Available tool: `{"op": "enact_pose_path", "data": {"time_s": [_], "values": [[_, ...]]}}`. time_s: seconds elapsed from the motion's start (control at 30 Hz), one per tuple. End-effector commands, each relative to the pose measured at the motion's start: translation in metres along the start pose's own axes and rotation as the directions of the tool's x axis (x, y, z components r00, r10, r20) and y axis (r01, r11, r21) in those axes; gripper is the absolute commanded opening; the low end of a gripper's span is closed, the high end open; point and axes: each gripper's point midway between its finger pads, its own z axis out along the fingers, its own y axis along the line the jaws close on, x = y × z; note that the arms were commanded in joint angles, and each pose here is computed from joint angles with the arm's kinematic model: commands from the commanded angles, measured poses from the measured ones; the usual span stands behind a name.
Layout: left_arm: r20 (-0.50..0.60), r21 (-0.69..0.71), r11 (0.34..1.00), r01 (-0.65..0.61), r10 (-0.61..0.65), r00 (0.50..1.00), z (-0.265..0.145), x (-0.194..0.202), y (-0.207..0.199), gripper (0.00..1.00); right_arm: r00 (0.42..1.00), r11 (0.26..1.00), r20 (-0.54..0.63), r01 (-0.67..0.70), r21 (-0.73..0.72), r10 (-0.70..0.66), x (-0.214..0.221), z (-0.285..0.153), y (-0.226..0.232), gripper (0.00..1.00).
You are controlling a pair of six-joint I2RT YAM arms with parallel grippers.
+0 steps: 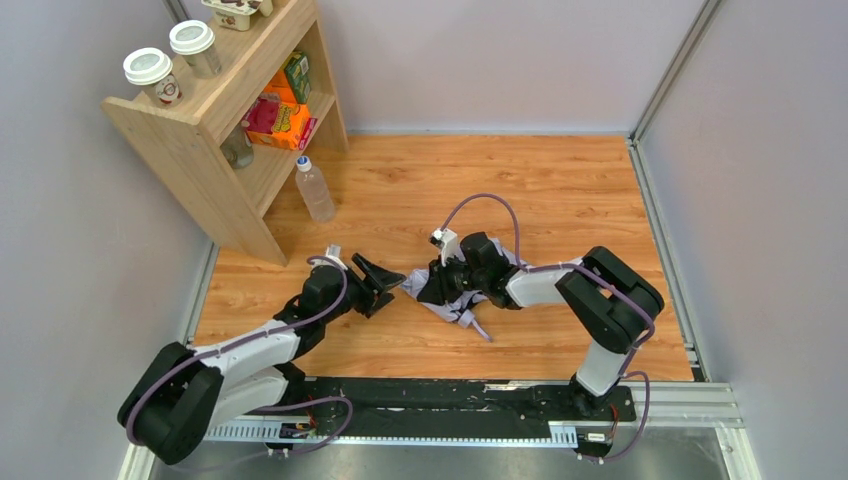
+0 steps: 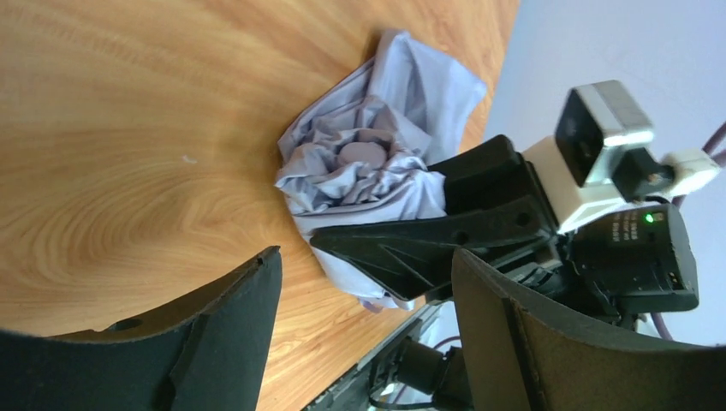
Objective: Put away the umbrella
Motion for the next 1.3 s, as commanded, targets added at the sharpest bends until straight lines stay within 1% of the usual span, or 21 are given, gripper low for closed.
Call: {"op": "enact_pose_path", "data": {"time_s": [0.0, 0.03, 0.13, 0.17, 0.27, 0.37, 0.43, 0.5, 0.57, 0.67, 0.7, 0.77, 0.9, 0.97, 1.0, 1.07, 1.1, 1.13, 1.17, 1.2, 1.27], "values": [[-0.042, -0.005, 0.992, 0.127, -0.127, 0.991, 0.01, 0.01, -0.004, 0.79, 0.916, 0.961, -0.302, -0.275, 0.004, 0.264, 0.099, -0.007, -0.006, 0.0], [-0.055, -0.035, 0.989, 0.141, -0.143, 0.988, 0.014, 0.014, 0.0, 0.79, 0.916, 0.959, -0.295, -0.285, 0.0, 0.272, 0.097, -0.007, -0.007, 0.0], [-0.068, -0.178, 0.956, 0.234, -0.249, 0.966, 0.021, 0.025, 0.021, 0.79, 0.916, 0.959, -0.294, -0.285, 0.001, 0.272, 0.095, -0.006, -0.01, 0.0], [-0.072, -0.193, 0.952, 0.238, -0.256, 0.964, 0.026, 0.027, 0.02, 0.79, 0.917, 0.959, -0.293, -0.284, -0.001, 0.271, 0.094, -0.006, -0.01, 0.0], [-0.065, -0.179, 0.952, 0.247, -0.262, 0.963, 0.035, 0.026, 0.012, 0.79, 0.915, 0.96, -0.304, -0.28, -0.006, 0.265, 0.095, -0.005, -0.01, 0.0], [-0.017, -0.134, 0.964, 0.228, -0.233, 0.972, 0.044, 0.015, 0.003, 0.8, 0.915, 0.96, -0.307, -0.281, -0.018, 0.262, 0.094, -0.004, -0.009, 0.0], [0.008, -0.132, 0.966, 0.222, -0.223, 0.975, 0.05, 0.01, 0.005, 0.8, 0.916, 0.96, -0.309, -0.279, -0.025, 0.258, 0.092, -0.003, -0.008, 0.0], [0.038, -0.093, 0.97, 0.226, -0.223, 0.974, 0.055, 0.004, 0.001, 0.8, 0.918, 0.962, -0.309, -0.272, -0.031, 0.249, 0.089, -0.003, -0.007, 0.0], [0.053, -0.114, 0.967, 0.23, -0.225, 0.973, 0.06, 0.002, 0.009, 0.8, 0.919, 0.962, -0.311, -0.268, -0.043, 0.242, 0.087, -0.004, -0.005, 0.0], [0.04, -0.136, 0.967, 0.215, -0.211, 0.977, 0.074, 0.005, 0.016, 0.8, 0.919, 0.964, -0.32, -0.26, -0.053, 0.23, 0.087, -0.004, -0.004, 0.0], [0.031, -0.104, 0.972, 0.21, -0.208, 0.978, 0.077, 0.005, 0.01, 0.8, 0.918, 0.964, -0.324, -0.259, -0.055, 0.228, 0.087, -0.004, -0.003, 0.0], [0.027, -0.094, 0.979, 0.183, -0.182, 0.983, 0.083, 0.006, 0.014, 0.8, 0.918, 0.964, -0.328, -0.258, -0.065, 0.224, 0.087, -0.004, -0.002, 0.0], [0.025, -0.12, 0.984, 0.132, -0.13, 0.991, 0.089, 0.008, 0.025, 0.8, 0.913, 0.961, -0.342, -0.264, -0.087, 0.22, 0.087, -0.004, 0.001, 0.0], [0.035, -0.142, 0.984, 0.108, -0.104, 0.994, 0.089, 0.007, 0.035, 0.77, 0.914, 0.959, -0.348, -0.261, -0.112, 0.208, 0.086, -0.003, 0.006, 0.0], [0.036, -0.16, 0.983, 0.091, -0.086, 0.996, 0.089, 0.007, 0.042, 0.72, 0.912, 0.959, -0.355, -0.259, -0.117, 0.203, 0.086, -0.002, 0.007, 0.0], [0.037, -0.183, 0.981, 0.07, -0.064, 0.997, 0.087, 0.008, 0.053, 0.67, 0.908, 0.957, -0.369, -0.259, -0.129, 0.196, 0.086, -0.001, 0.01, 0.0], [0.039, -0.191, 0.98, 0.063, -0.056, 0.998, 0.087, 0.009, 0.058, 0.67, 0.908, 0.957, -0.372, -0.259, -0.133, 0.194, 0.087, -0.001, 0.011, 0.0], [0.035, -0.205, 0.977, 0.055, -0.049, 0.998, 0.084, 0.01, 0.065, 0.69, 0.907, 0.958, -0.373, -0.257, -0.129, 0.194, 0.088, -0.001, 0.01, 0.0], [0.038, -0.183, 0.982, 0.052, -0.045, 0.998, 0.083, 0.009, 0.062, 0.71, 0.907, 0.958, -0.373, -0.258, -0.125, 0.195, 0.089, -0.001, 0.01, 0.0], [0.038, -0.198, 0.978, 0.064, -0.058, 0.998, 0.078, 0.012, 0.069, 0.75, 0.908, 0.958, -0.373, -0.256, -0.127, 0.193, 0.09, -0.001, 0.01, 0.0], [0.047, -0.201, 0.974, 0.108, -0.101, 0.994, 0.07, 0.013, 0.073, 0.76, 0.914, 0.957, -0.365, -0.247, -0.15, 0.178, 0.088, -0.003, 0.015, 0.0]]}}
